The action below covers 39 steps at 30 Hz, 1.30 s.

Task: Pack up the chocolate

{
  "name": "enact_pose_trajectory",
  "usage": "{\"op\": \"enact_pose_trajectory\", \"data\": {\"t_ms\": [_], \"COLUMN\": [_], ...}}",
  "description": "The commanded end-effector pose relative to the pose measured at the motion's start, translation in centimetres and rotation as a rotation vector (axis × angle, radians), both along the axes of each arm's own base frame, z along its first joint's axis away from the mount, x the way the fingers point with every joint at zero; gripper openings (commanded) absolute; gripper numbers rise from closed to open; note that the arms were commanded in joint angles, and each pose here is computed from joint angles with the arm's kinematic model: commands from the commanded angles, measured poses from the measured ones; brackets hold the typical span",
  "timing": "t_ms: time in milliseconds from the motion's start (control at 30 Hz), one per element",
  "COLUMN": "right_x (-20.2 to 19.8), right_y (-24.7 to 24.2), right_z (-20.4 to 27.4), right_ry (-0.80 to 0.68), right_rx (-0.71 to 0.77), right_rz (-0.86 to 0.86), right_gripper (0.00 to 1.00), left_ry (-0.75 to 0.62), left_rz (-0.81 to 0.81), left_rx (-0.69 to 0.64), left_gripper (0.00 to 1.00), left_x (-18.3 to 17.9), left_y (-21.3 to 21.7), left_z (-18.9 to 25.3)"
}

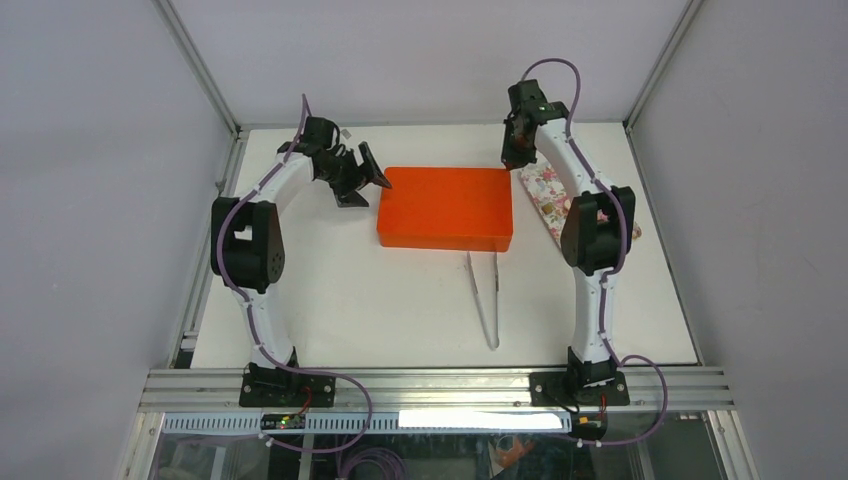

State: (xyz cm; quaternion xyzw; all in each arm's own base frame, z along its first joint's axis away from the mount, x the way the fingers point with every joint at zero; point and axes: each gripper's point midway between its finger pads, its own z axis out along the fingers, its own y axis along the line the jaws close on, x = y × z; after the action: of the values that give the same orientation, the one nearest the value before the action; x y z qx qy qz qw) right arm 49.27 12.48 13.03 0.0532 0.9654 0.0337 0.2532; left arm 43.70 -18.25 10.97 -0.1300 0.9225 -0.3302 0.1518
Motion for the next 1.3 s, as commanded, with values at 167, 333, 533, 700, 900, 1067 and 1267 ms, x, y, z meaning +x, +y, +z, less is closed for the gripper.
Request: {"op": "enact_pose_trajectory", "data": {"t_ms": [167, 333, 533, 700, 900, 1067, 1267], "right_x": [2.2, 1.5, 1.3, -1.2, -7.4, -11.8, -12.5], "right_y": [-1.2, -1.4, 0.0, 1.2, 1.4, 0.8, 0.7], "right_z": [-4.6, -4.4, 5.2, 9.0, 5.8, 3.1, 5.6], "right_ry": [-0.003, 0.015, -0.196, -0.253, -0.154, -0.072, -0.117], "right_rx": [-0.066, -0.074, -0.016, 0.006, 0.01, 0.037, 0.064], "right_rz": [-0.03, -0.04, -0.005, 0.039, 0.071, 0.065, 0.069], "right_gripper": [0.0, 0.0, 0.0, 0.0, 0.0, 0.0, 0.0], "left_ry": [-0.096, -0.084, -0.082, -0.117, -0.158, -0.174, -0.181], "left_rz": [-0.033, -0.043, -0.044, -0.036, -0.036, -0.043, -0.053], "left_rx": [0.013, 0.018, 0.006, 0.004, -0.001, -0.014, -0.023], "left_gripper": [0.85, 0.85, 0.85, 0.85, 0.85, 0.85, 0.85], "left_x": [0.1, -0.7, -0.7, -0.6, -1.1, -1.5, -1.9], "left_y": [-0.1, 0.0, -0.2, -0.2, -0.1, -0.3, -0.6], "left_z": [3.6, 3.4, 3.6, 5.1, 7.0, 7.9, 8.3]}}
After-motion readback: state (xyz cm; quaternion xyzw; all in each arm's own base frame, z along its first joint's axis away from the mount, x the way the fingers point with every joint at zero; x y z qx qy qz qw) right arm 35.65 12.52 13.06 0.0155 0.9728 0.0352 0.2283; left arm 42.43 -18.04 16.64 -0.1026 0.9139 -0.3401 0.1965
